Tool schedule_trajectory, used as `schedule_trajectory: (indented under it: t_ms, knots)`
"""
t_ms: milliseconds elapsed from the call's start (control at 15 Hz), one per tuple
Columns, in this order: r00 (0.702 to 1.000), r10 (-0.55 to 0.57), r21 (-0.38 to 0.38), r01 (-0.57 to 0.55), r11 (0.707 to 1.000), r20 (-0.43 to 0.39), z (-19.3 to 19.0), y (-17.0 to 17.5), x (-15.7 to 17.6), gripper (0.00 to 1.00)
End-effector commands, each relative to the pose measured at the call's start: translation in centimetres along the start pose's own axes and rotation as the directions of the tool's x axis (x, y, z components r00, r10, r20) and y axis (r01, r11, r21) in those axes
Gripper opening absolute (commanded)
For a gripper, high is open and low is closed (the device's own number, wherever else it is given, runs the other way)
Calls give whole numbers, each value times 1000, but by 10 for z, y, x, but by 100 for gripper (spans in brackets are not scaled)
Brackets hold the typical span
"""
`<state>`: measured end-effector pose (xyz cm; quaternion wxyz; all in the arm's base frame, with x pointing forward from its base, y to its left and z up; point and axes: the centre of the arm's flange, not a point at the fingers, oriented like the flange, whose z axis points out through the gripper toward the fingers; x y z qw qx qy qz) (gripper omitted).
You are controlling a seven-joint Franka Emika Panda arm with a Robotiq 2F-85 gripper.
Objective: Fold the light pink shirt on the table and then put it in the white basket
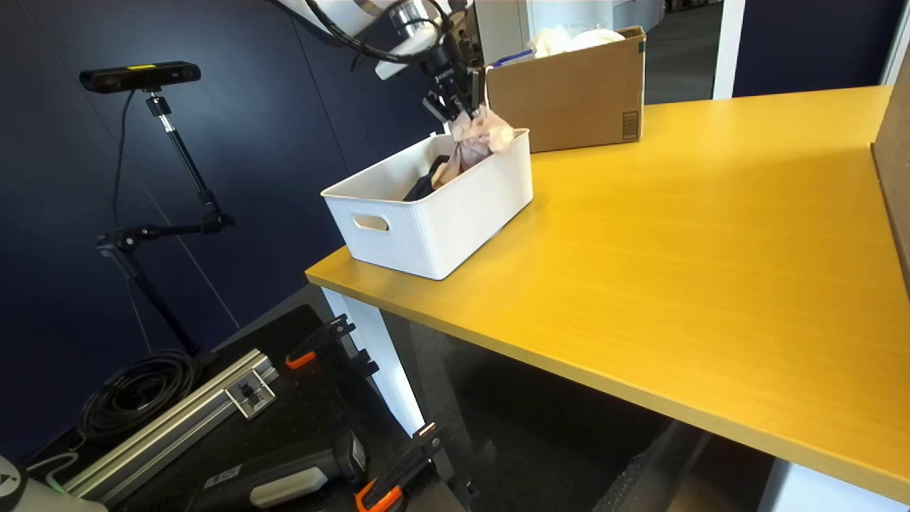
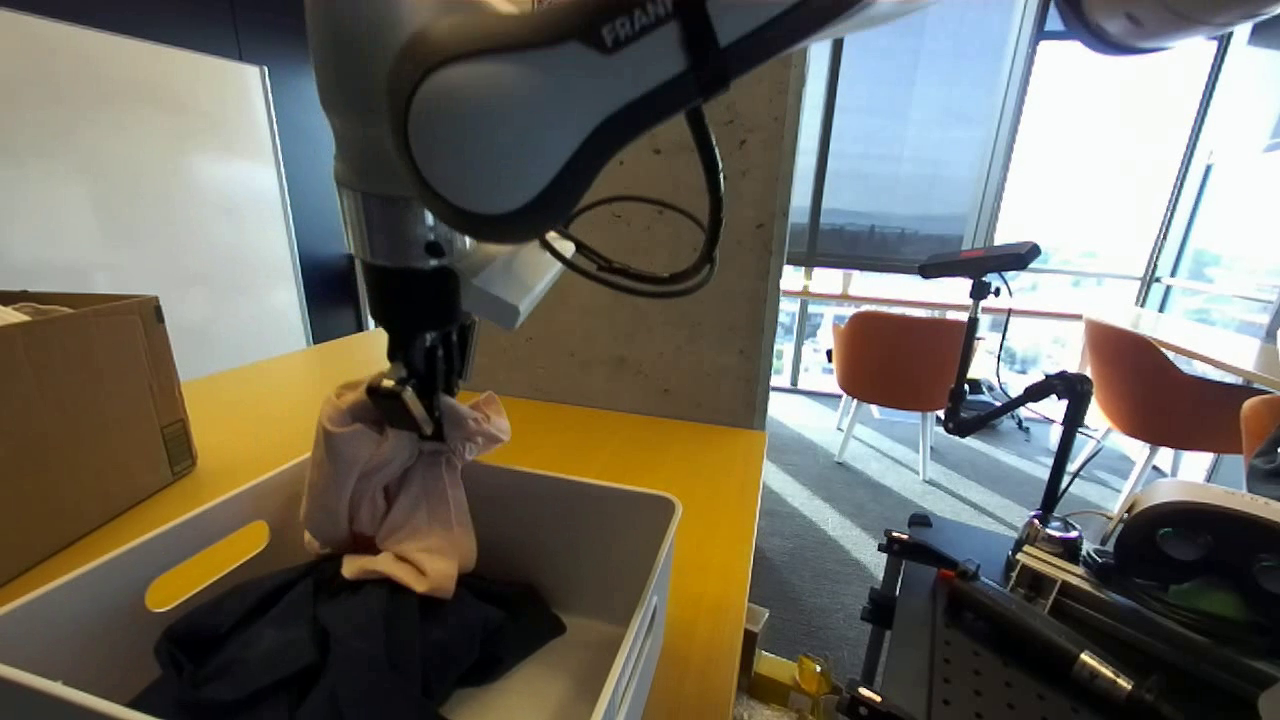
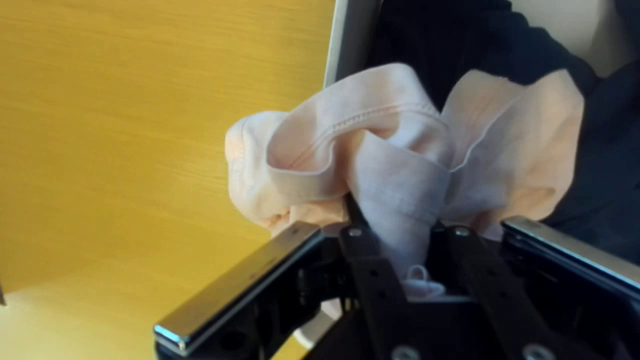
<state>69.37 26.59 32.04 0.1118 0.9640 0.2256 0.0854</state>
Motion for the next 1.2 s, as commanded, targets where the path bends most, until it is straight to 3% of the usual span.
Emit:
schedule_trajectory:
  t_ms: [0,200,267,400,800,933,1133]
  knots:
    - [994,-108,78,107,991,8,59,-11,6,5]
    - [988,-154,87,155,984,-14,68,-18,-1,5]
    - [987,-159,81,161,984,-29,57,-19,-4,47]
    - [987,-149,58,152,987,-62,18,-18,-10,53]
    - [972,-119,78,137,988,-201,-121,7,-30,97]
    - [978,-86,100,107,989,-191,-164,18,-46,100]
    - [984,-59,153,86,984,-170,-195,25,-62,100]
